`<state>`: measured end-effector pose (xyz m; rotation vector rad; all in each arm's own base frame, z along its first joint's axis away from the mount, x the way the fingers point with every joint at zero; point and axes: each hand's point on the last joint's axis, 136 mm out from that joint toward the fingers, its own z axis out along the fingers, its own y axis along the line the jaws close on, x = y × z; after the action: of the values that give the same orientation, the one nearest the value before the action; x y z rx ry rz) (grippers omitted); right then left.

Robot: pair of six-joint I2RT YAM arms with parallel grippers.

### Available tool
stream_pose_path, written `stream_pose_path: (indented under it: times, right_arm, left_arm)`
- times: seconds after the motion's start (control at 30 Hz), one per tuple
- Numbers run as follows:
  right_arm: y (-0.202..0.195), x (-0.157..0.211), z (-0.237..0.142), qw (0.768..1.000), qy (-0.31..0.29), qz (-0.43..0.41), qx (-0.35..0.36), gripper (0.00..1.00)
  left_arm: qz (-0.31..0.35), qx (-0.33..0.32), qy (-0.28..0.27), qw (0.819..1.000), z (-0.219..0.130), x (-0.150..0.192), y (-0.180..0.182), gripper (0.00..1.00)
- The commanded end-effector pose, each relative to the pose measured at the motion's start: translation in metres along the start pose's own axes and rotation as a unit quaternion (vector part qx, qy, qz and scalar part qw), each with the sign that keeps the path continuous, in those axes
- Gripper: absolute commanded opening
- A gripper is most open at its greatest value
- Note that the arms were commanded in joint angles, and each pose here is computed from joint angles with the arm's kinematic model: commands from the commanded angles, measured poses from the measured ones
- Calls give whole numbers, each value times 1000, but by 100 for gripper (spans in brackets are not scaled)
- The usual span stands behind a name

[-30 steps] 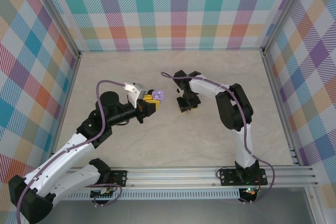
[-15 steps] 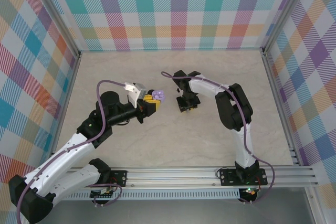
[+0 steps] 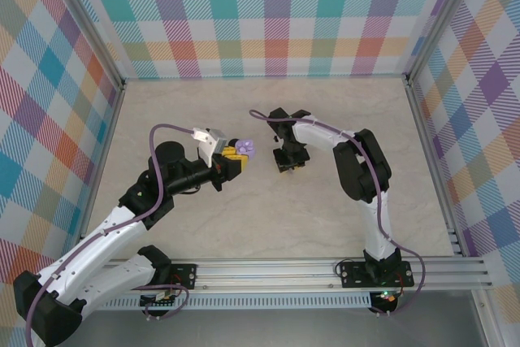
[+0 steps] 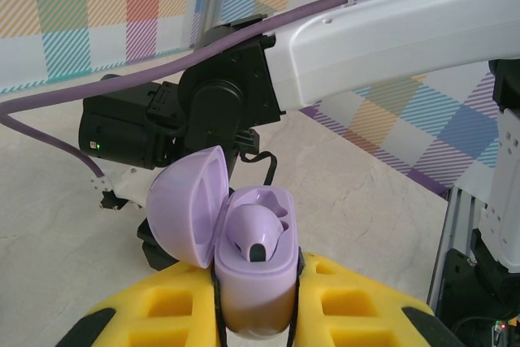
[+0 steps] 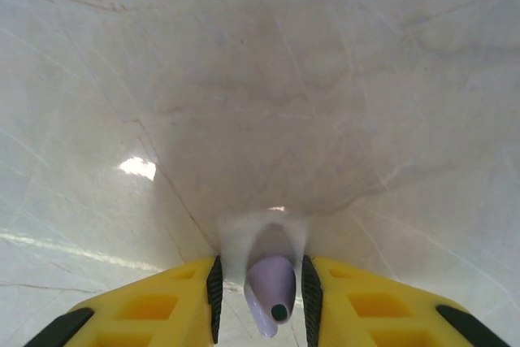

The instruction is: Insert the wireless bluetooth earbuds into the charging case

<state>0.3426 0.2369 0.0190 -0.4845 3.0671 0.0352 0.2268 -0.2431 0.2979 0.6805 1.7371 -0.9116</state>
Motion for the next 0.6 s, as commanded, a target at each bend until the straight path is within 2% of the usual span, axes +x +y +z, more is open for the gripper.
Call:
stream_pose_path:
  times: [0.0, 0.57]
  right_arm:
    - [3, -11, -5, 1000, -16, 4, -1, 35]
    - [-3, 1, 8, 1000, 17, -1, 15, 32]
  left_arm:
    - [9, 16, -20, 1000, -3, -17, -10, 10]
    - [8, 16, -17, 1000, -2, -15, -10, 10]
